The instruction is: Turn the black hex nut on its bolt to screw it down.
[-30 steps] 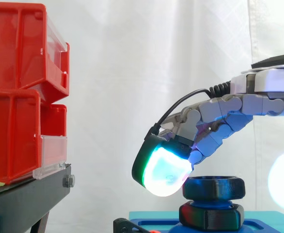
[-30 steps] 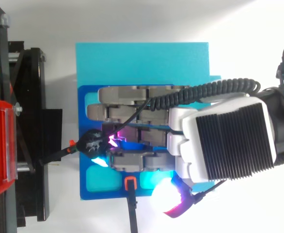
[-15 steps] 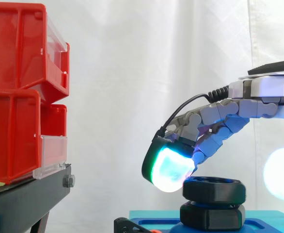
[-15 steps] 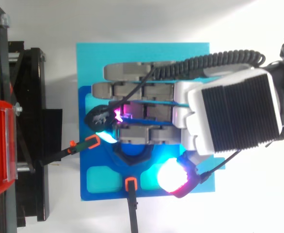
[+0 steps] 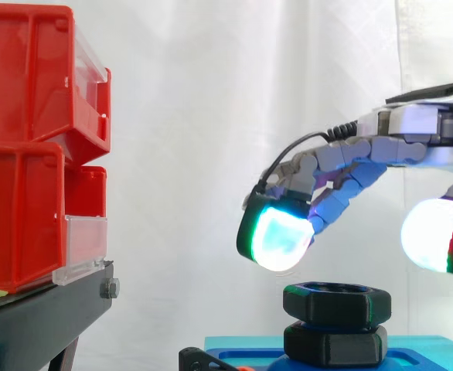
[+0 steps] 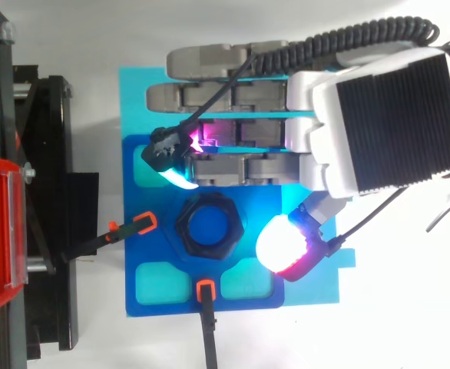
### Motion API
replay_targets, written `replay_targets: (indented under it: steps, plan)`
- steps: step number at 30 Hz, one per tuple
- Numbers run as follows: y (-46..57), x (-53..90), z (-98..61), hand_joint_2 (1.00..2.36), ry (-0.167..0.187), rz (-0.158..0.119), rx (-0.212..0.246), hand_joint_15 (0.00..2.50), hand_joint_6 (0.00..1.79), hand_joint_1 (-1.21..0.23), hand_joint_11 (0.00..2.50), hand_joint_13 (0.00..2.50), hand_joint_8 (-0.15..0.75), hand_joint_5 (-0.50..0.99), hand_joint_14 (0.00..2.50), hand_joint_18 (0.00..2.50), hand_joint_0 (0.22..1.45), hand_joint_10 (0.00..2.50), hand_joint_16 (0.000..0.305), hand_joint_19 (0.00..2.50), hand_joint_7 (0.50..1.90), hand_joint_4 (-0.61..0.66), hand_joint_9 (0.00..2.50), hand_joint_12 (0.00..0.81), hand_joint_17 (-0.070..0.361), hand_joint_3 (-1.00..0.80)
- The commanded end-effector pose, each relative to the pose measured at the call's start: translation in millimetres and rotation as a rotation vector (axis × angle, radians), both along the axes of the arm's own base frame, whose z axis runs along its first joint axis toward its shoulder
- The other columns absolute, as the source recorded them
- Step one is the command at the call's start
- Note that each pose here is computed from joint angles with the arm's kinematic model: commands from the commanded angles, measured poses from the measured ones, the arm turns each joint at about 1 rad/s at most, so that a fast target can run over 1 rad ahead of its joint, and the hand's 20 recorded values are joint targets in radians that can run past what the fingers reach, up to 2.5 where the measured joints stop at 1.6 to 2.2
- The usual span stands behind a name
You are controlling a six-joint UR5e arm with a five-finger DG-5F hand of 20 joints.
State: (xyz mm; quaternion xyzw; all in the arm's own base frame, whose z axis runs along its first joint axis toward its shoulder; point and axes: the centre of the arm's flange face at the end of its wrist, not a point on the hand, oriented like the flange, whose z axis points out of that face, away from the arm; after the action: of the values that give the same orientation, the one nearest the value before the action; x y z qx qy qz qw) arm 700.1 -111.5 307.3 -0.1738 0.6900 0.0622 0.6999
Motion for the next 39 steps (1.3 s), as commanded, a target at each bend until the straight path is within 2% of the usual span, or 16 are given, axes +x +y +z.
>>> replay_targets:
  steps: [1,5,10,15,22,31,39]
  plan:
    - [-1.4,3.8,10.1,1.00,-0.013,-0.002,0.001,0.00,0.61,-0.24,0.01,0.42,0.274,-0.06,0.00,0.23,0.48,0.00,0.048,0.15,1.27,0.27,0.64,0.356,0.108,-0.50]
    - [7.3,7.4,13.1,1.00,-0.026,0.001,0.004,0.00,0.59,-0.24,0.02,0.42,0.272,-0.05,0.00,0.23,0.48,0.00,0.048,0.15,1.31,0.27,0.64,0.355,0.109,-0.50]
    - [15.4,13.8,7.2,1.00,-0.032,-0.024,0.004,0.00,0.56,-0.24,0.02,0.42,0.274,-0.05,0.00,0.23,0.48,0.00,0.048,0.16,1.32,0.28,0.65,0.355,0.109,-0.50]
    - [33.0,21.2,-10.5,1.00,-0.016,-0.010,0.004,0.00,0.56,-0.24,0.03,0.43,0.272,-0.05,0.00,0.24,0.48,0.00,0.048,0.16,1.33,0.27,0.65,0.355,0.109,-0.50]
    - [53.7,23.4,-12.6,1.00,-0.004,-0.006,0.004,0.00,0.59,-0.24,0.04,0.43,0.276,-0.05,0.00,0.25,0.48,0.00,0.048,0.16,1.32,0.27,0.68,0.354,0.109,-0.50]
    - [70.6,25.7,-12.7,1.00,-0.003,-0.010,0.003,0.00,0.60,-0.24,0.05,0.44,0.276,-0.05,0.00,0.26,0.48,0.00,0.048,0.17,1.29,0.26,0.69,0.353,0.108,-0.50]
    - [77.4,26.6,-12.6,1.00,-0.004,-0.010,0.003,0.00,0.61,-0.24,0.06,0.45,0.275,-0.05,0.00,0.27,0.48,0.00,0.048,0.17,1.29,0.26,0.70,0.352,0.108,-0.50]
